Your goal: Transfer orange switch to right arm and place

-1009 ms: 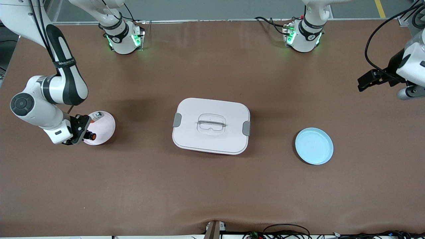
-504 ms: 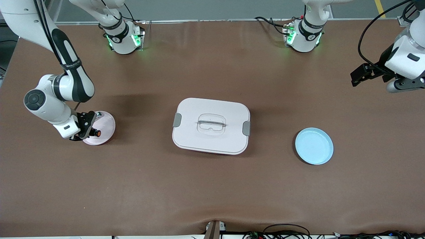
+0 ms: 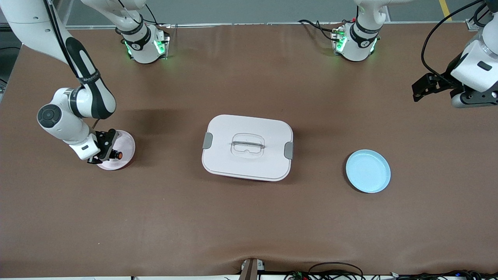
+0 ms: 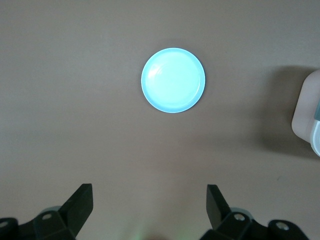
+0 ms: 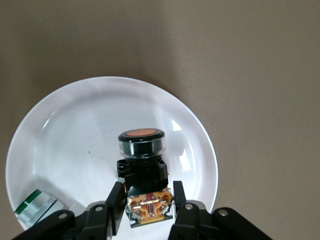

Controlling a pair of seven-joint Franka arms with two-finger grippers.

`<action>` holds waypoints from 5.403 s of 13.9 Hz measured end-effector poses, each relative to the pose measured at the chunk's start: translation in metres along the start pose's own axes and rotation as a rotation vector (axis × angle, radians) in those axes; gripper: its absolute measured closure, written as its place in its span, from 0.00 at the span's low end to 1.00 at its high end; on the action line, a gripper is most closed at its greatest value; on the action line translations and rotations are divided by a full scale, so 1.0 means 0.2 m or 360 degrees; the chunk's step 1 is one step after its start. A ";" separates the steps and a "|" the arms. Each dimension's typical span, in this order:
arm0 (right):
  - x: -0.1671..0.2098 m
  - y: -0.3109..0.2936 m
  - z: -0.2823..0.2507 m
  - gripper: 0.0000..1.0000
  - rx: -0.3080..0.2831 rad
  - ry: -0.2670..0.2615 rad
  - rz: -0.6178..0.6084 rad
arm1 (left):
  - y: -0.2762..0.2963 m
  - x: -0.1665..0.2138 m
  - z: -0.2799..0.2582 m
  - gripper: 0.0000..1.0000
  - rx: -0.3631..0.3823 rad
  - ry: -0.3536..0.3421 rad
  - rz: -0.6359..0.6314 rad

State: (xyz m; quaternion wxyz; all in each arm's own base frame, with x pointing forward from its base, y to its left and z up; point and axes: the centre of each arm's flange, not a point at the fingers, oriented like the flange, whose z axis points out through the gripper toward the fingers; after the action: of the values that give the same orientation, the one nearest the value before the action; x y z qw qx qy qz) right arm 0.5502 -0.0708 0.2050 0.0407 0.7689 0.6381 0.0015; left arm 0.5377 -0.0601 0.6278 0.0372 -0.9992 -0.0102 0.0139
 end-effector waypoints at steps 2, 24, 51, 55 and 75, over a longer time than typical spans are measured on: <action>0.00 -0.01 0.04 0.57 0.0002 0.0001 -0.0001 | 0.00 0.00 -0.01 0.00 -0.0013 0.0004 0.0002; 0.10 0.19 -0.22 0.00 0.0153 0.0035 0.0711 | -0.01 -0.01 -0.01 0.00 -0.0015 0.0009 0.0064; 0.52 0.20 -2.01 0.00 0.0014 0.0045 0.2008 | -0.02 -0.03 -0.04 0.00 -0.0012 0.0015 0.0059; 0.48 0.05 -2.21 0.00 -0.0039 0.0105 0.2006 | -0.02 -0.03 -0.04 0.00 -0.0012 0.0015 0.0058; 0.10 -0.10 -2.18 0.00 -0.0128 0.0172 0.2205 | -0.02 -0.04 -0.06 0.00 -0.0011 0.0019 0.0059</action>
State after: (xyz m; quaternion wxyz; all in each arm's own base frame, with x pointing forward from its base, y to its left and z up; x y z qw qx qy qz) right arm 0.5104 -0.0207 0.6363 0.0270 0.9957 0.0009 0.0889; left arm 0.5299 -0.0580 0.6396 0.0336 -0.9994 0.0085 0.0087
